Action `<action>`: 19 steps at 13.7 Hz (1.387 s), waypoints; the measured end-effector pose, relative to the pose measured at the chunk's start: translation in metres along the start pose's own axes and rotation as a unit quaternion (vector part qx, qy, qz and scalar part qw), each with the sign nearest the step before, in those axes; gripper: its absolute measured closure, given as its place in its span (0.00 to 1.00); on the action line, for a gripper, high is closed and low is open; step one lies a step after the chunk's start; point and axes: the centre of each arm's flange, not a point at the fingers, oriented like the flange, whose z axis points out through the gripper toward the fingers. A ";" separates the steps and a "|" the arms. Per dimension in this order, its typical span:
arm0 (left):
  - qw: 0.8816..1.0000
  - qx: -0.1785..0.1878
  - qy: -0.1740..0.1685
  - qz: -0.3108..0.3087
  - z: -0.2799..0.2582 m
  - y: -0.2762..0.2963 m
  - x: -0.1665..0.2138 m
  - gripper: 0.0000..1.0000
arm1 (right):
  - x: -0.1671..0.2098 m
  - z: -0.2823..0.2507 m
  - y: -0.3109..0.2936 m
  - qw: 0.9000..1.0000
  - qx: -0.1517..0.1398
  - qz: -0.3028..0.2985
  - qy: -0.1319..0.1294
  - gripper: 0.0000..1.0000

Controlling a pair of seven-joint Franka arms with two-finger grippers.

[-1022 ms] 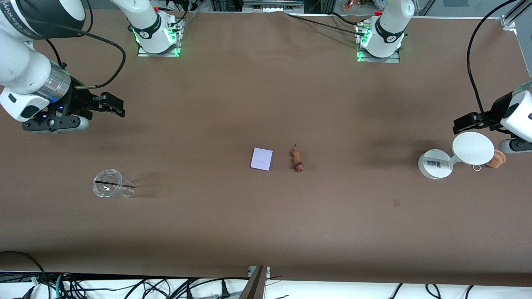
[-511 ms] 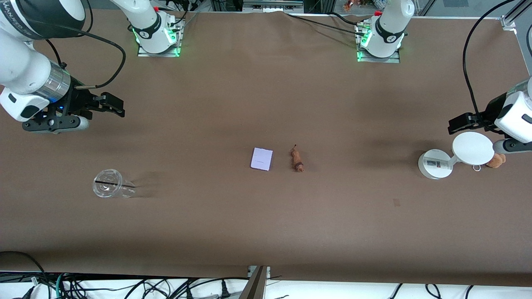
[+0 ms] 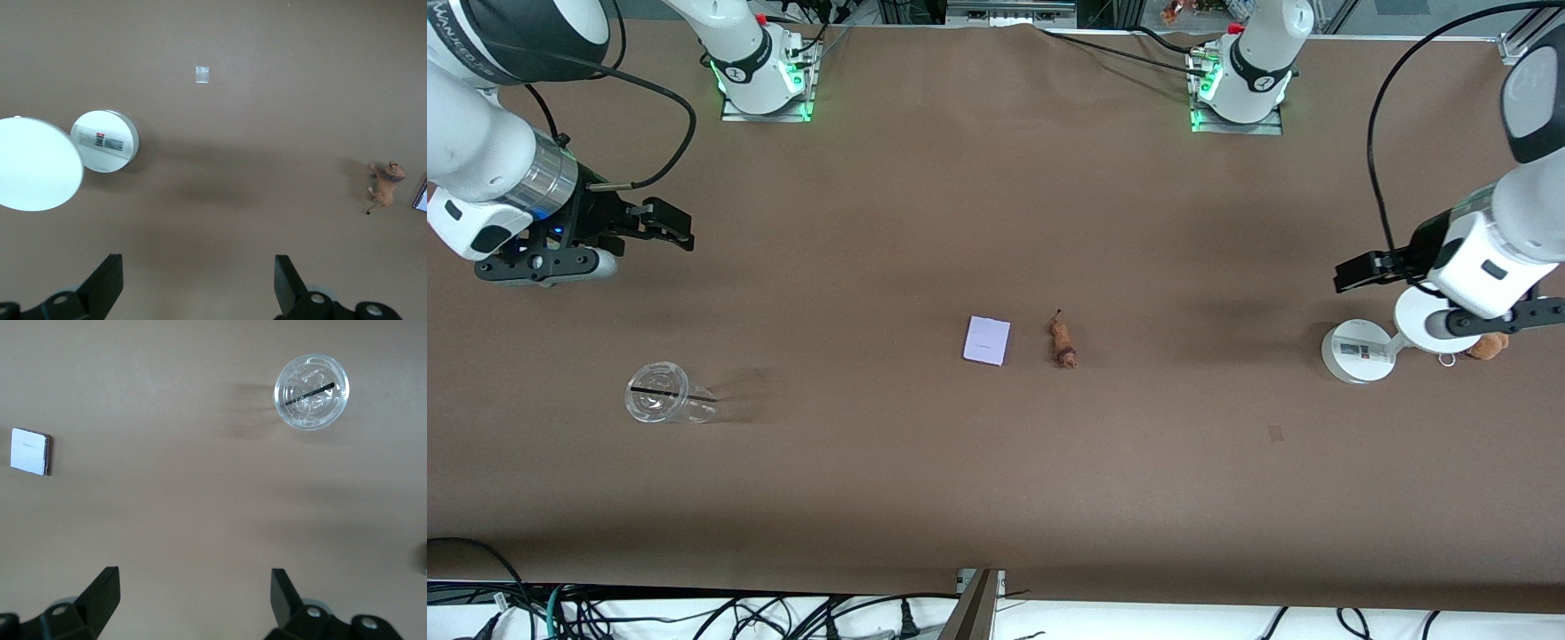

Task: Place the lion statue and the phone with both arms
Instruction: 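Move the left gripper over the brown lion statue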

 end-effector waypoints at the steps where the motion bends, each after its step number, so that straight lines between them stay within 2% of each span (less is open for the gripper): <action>1: 1.000 -0.003 -0.001 0.003 0.006 0.013 0.002 0.00 | 0.000 0.000 0.000 1.000 0.000 0.000 0.000 0.00; 5: 1.000 -0.007 0.008 -0.006 0.046 0.088 0.009 0.00 | 0.000 0.000 0.000 1.000 0.000 0.000 0.000 0.00; 10: 0.999 -0.012 0.021 -0.047 0.109 0.192 0.002 0.00 | 0.000 0.000 0.000 1.000 0.000 0.000 0.000 0.00; 17: 0.994 -0.030 0.039 -0.092 0.195 0.285 -0.014 0.00 | 0.000 0.000 0.000 1.000 0.000 0.000 0.000 0.00; 19: 0.995 -0.032 0.046 -0.085 0.226 0.304 -0.020 0.00 | 0.000 0.000 0.000 1.000 0.000 0.000 0.000 0.00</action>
